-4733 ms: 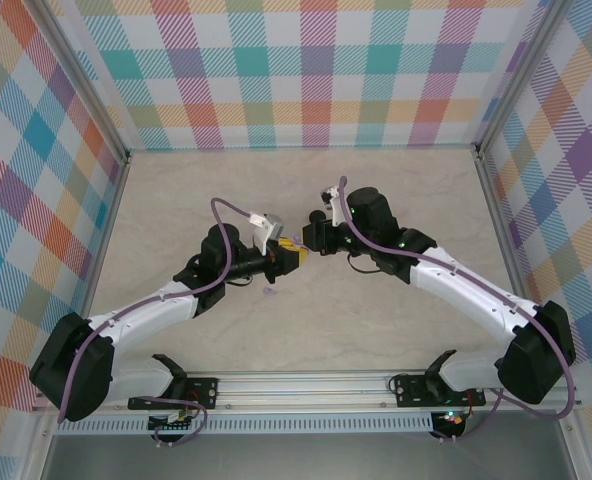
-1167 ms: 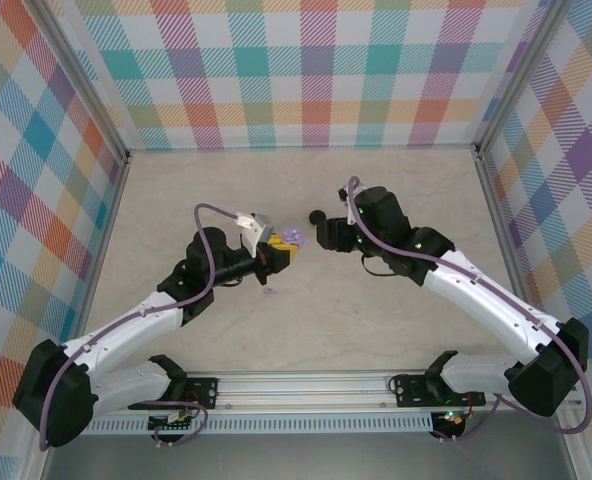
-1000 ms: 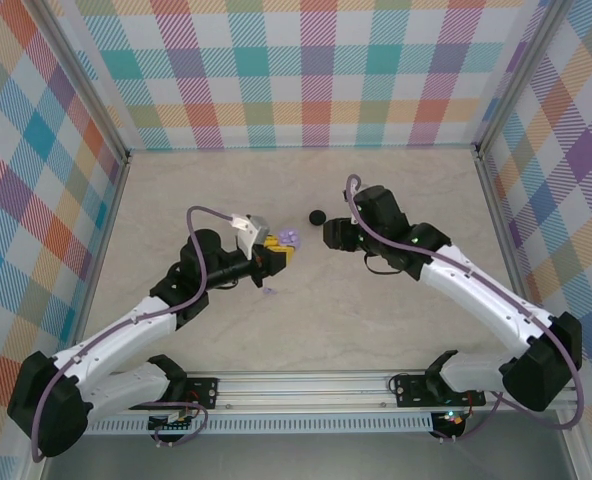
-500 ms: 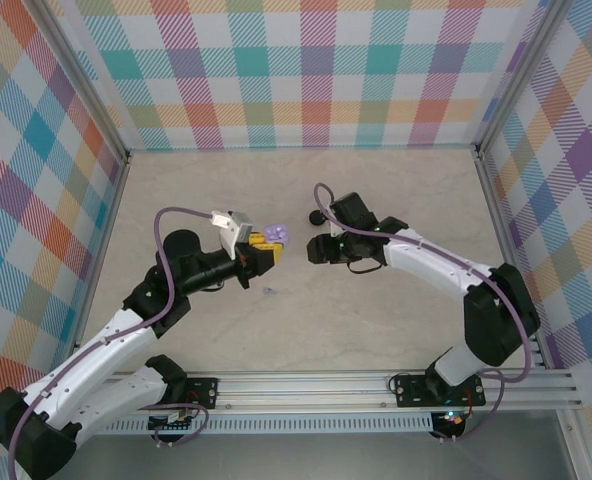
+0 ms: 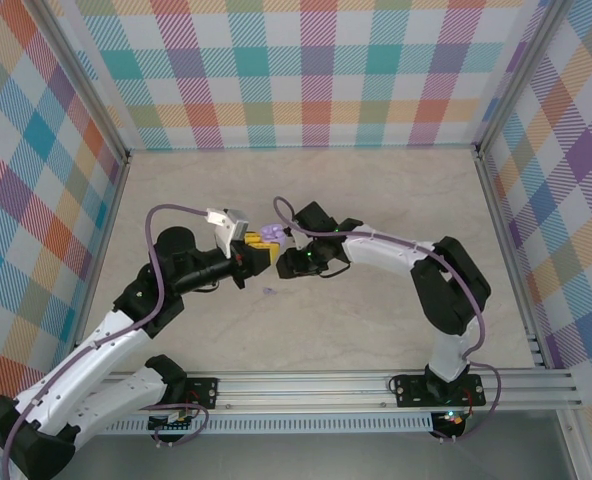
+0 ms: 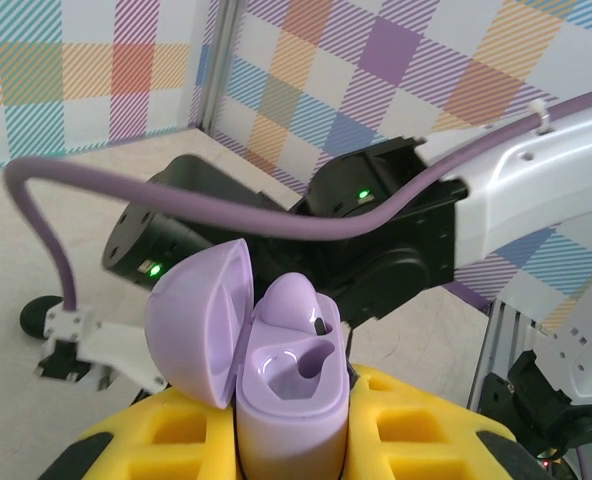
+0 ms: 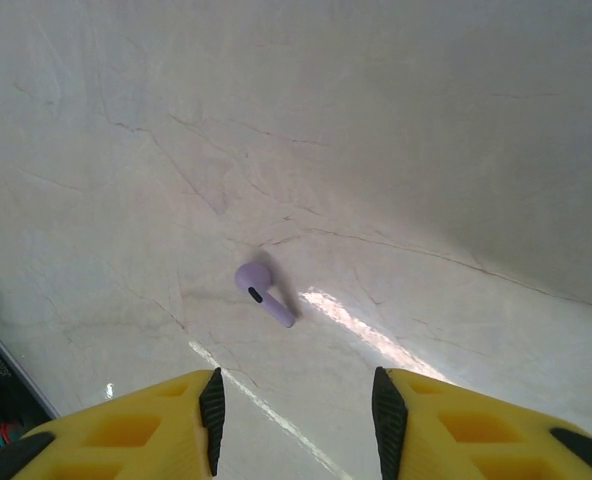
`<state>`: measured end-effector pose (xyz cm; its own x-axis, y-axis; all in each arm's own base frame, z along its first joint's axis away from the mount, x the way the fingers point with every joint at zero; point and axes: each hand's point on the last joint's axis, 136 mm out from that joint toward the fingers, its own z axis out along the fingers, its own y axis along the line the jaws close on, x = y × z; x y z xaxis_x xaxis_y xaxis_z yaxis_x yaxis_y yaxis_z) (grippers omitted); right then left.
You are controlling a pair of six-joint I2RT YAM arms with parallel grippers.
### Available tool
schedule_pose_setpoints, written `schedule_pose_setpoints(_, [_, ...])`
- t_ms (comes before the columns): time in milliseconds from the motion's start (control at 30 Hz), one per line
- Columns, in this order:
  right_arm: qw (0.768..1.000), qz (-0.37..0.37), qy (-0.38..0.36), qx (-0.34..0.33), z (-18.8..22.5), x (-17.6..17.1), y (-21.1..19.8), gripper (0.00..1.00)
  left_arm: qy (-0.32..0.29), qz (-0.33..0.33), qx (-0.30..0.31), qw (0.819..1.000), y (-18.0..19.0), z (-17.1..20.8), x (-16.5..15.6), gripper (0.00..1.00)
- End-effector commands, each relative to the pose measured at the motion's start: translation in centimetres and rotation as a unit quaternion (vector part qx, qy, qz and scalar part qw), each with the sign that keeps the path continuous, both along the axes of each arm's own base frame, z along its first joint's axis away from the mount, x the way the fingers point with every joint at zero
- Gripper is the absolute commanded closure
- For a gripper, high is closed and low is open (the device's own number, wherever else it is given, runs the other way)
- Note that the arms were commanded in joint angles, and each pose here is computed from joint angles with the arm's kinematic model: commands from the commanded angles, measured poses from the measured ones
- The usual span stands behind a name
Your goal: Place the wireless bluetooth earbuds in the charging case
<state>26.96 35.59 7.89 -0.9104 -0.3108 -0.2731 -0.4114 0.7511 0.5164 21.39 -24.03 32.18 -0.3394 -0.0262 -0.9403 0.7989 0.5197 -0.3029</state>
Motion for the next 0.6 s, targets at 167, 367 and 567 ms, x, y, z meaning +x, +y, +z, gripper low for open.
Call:
schedule_pose_setpoints(167, [0.998, 0.051, 0.020, -0.011, -1.2, -1.2, 3.0, 0.59, -0.018, -0.014, -0.022, 1.000, 0.4, 2.8, -1.6, 1.00])
schedule_pose_setpoints(367, [0.996, 0.074, 0.018, -0.043, -2.6, -1.8, 3.8, 0.59, -0.018, -0.017, -0.024, 0.999, 0.5, 2.9, -1.8, 1.00])
schedule_pose_setpoints(567, [0.993, 0.092, 0.008, -0.080, -3.9, -2.2, 4.3, 0.58, -0.017, -0.021, -0.024, 0.999, 0.5, 2.8, -2.0, 1.00])
